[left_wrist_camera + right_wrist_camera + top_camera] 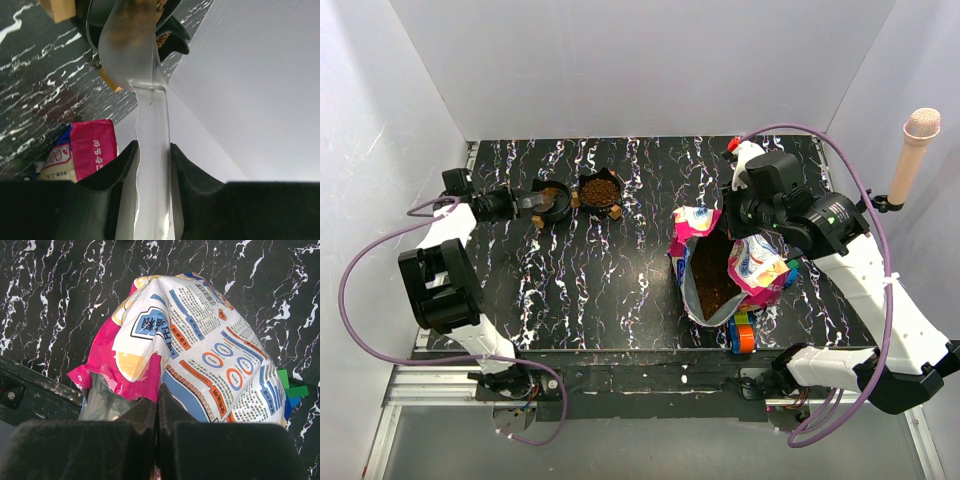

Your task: Serve the pet food

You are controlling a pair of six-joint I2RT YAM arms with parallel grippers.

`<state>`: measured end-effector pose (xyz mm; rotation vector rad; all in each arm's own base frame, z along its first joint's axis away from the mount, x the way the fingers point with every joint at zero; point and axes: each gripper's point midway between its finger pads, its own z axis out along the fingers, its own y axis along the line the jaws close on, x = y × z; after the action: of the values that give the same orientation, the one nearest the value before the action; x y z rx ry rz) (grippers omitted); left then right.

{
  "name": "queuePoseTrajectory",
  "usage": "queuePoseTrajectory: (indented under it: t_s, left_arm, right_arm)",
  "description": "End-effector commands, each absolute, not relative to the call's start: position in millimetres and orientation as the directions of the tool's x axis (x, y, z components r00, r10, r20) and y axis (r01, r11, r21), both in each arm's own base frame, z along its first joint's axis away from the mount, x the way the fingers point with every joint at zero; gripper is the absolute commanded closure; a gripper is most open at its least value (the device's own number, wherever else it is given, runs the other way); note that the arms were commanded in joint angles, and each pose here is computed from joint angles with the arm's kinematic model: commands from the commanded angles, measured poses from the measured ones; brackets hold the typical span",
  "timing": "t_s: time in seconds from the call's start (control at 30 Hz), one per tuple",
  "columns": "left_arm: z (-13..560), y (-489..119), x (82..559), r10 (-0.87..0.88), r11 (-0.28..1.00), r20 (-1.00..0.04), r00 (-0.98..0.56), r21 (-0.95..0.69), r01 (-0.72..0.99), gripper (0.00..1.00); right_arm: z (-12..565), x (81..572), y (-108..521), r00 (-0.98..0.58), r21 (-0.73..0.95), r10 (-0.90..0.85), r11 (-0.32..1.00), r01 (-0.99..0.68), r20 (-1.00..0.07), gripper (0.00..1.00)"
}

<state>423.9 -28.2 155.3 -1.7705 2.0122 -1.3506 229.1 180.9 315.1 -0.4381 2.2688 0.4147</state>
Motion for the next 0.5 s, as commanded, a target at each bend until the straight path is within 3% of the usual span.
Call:
queuePoseTrajectory:
  t_s: [0.0,0.2,0.47]
  left_arm:
    - [129,-33,394,-0.831,-0.22,0.555,-0.042,-0.397,-0.891,1.0]
    - [150,-39,393,-0.803,-0.247,0.595,0.031,-0.285,-0.926,1.0]
    - [172,-34,395,-0.809,-0.288,0.573,0.13,-0.195,-0.938,1.0]
  right_arm:
    - [380,238,191,-0.472,0.226,-0.029,0.851,-0.474,-0.881,0.99]
    - [379,238,191,-0.472,0.228,-0.027,0.85,-0.474,-0.881,0.99]
    - [383,237,191,-0.467,0.231,-0.023,0.847,-0.478,-0.884,0.99]
